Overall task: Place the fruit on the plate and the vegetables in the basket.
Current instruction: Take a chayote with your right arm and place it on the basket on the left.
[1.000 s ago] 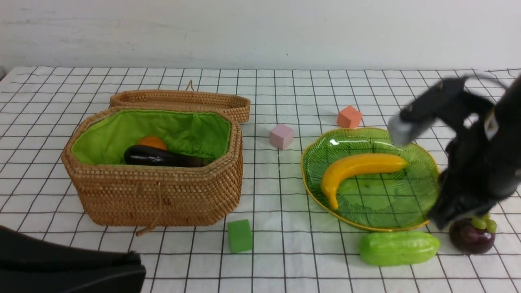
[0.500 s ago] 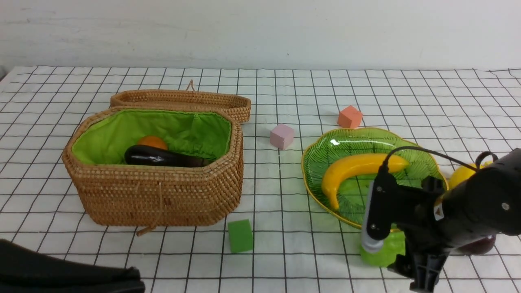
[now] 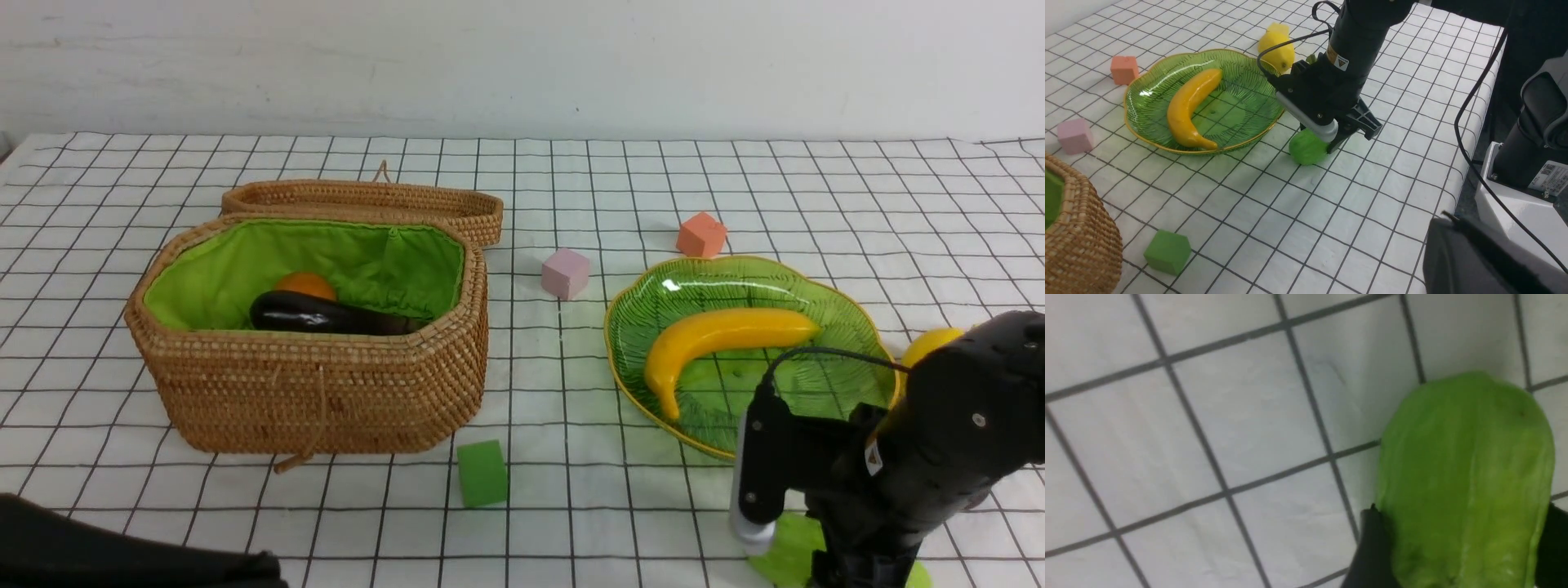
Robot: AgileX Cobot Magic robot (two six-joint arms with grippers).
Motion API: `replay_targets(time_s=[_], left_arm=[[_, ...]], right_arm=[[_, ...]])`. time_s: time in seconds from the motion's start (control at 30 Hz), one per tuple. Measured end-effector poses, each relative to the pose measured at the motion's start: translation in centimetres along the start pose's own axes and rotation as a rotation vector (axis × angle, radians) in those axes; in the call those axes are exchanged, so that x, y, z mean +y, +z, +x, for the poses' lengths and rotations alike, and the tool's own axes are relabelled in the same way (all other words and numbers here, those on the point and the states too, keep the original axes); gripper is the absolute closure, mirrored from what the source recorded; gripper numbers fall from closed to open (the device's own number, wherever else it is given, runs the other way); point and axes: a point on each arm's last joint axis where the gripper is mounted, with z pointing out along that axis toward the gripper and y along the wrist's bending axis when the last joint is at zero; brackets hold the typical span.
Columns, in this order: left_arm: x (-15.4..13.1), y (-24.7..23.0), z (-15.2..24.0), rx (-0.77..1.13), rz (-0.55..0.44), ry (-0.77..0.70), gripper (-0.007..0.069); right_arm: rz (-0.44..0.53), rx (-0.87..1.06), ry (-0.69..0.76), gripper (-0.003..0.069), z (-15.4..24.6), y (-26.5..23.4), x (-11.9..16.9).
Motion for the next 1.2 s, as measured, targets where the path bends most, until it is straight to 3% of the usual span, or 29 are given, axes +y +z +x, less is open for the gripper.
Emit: replay_targets(time_s=[0.17, 0.37, 0.47, 0.6, 0.77, 0.9, 1.0, 1.1, 1.2], left_arm=[[0.0, 0.0, 0.0, 0.0, 0.0, 0.0, 0.0638], [0.0, 0.0, 0.0, 0.0, 0.0, 0.0, 0.0638], [0.0, 0.0, 0.0, 0.0, 0.0, 0.0, 0.0638], [0.1, 0.0, 0.0, 0.005, -0.011, 0.012, 0.0638], [0.8, 0.0, 0.3, 0.037, -0.083, -0.026, 0.0638], [1.9, -0.2, 0.5, 0.045, -0.208, -0.114, 0.0638], [2.8, -0.5, 0.5, 0.031, -0.316, -0.176, 0.0638], [3.8, -0.8, 0.4, -0.006, -0.432, -0.248, 0.0638], [4.2, -1.1, 0.4, -0.027, -0.488, -0.292, 0.0638]], right_arm=[[0.009, -0.01, -0.006, 0.0139, -0.2, 0.0, 0.0], [-0.034, 0.022, 0.044, 0.0066, -0.3, 2.1, 0.1], [-0.042, 0.03, 0.052, 0.009, -0.3, 2.4, 0.0], [-0.042, 0.027, 0.059, 0.0193, -0.3, 2.3, 0.0], [-0.009, -0.024, 0.206, 0.0193, -1.3, -0.5, -0.8], [0.008, -0.222, 0.378, 0.0193, -4.6, -6.3, -2.0], [0.005, -0.45, 0.416, 0.0193, -8.4, -11.0, -2.5], [0.012, -0.712, 0.345, 0.0193, -13.3, -15.6, -2.6], [0.032, -0.887, 0.26, 0.0193, -18.0, -17.2, -2.8]])
